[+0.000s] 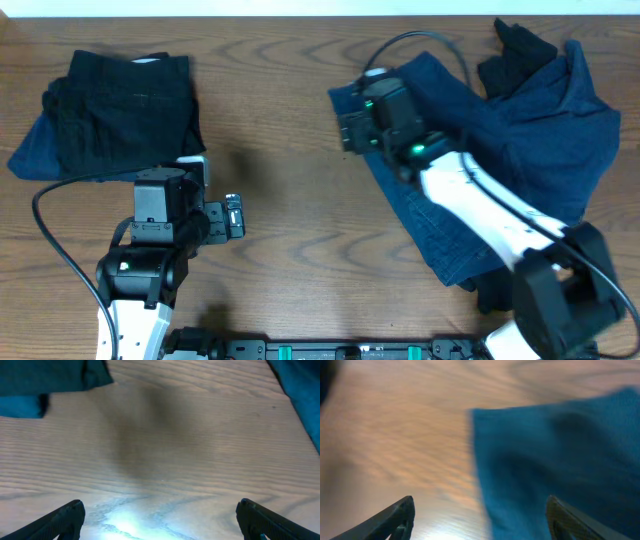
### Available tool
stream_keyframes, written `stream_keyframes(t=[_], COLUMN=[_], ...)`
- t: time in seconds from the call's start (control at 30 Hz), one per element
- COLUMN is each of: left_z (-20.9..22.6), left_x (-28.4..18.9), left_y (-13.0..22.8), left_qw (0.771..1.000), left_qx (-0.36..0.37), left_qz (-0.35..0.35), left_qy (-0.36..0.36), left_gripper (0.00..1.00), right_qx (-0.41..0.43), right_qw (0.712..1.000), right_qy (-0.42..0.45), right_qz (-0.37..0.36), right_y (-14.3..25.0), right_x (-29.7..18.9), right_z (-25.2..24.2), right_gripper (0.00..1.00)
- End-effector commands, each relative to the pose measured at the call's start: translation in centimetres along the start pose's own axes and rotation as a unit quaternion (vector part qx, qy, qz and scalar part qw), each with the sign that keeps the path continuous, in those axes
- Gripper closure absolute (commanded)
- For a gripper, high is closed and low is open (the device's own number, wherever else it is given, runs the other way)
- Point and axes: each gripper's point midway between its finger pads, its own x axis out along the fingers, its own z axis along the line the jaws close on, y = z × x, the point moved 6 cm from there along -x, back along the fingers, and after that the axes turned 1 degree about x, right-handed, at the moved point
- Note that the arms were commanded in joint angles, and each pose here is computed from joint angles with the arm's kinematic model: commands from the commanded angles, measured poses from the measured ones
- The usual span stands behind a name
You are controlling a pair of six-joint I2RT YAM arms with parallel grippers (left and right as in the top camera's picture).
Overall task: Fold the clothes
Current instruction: 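Grasp the denim shorts with the right gripper and drag them toward center, then reach the left gripper to the shorts' waistband near center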
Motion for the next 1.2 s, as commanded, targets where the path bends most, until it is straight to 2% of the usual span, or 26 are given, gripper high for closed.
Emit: stream_keyframes(t=[0.0, 0.03, 0.07, 0.1, 0.3, 0.5, 0.73, 0.93, 1.17], left_z=[-1.4, -1.8, -2.0, -2.3, -3.7, -5.7, -10.5, -14.2, -19.2], left_x=[-0.5, -0.5, -0.5, -0.5, 0.5, 2.8, 5.8, 8.1, 10.1], left_y=[-0.6, -0.6, -0.6, -0.7, -0.7, -0.4, 1.6, 4.2, 6.5], left_qw=[0.998, 0.997, 0.996, 0.995, 0.987, 0.972, 0.954, 0.929, 0.916], left_qx=[-0.001, -0.001, -0.001, 0.0, -0.005, -0.03, -0.04, -0.142, -0.132], left_qz=[-0.007, -0.006, -0.006, -0.005, 0.021, 0.081, 0.169, 0.264, 0.291], left_qy=[0.058, 0.072, 0.084, 0.097, 0.161, 0.217, 0.244, 0.218, 0.242], left_gripper=[0.02, 0.02, 0.02, 0.02, 0.02, 0.02, 0.02, 0.02, 0.02], right_qx=[0.038, 0.051, 0.062, 0.073, 0.143, 0.232, 0.27, 0.273, 0.274], right_qw=[0.994, 0.993, 0.991, 0.989, 0.97, 0.938, 0.924, 0.922, 0.921], right_qy=[0.073, 0.088, 0.103, 0.117, 0.197, 0.249, 0.262, 0.264, 0.263], right_qz=[-0.067, -0.066, -0.063, -0.058, 0.003, 0.057, 0.073, 0.076, 0.083], right_y=[-3.7, -3.9, -3.9, -3.7, -0.8, 2.5, 3.9, 4.1, 4.3], right_x=[-5.3, -6.5, -7.5, -8.4, -12.8, -15.2, -16.4, -16.5, -16.5], right_z=[-4.9, -6.5, -7.9, -9.2, -15.9, -21.4, -23.5, -23.7, -23.6], right_gripper=[0.13, 0.11, 0.02, 0.01, 0.01, 0.01, 0.01, 0.01, 0.01])
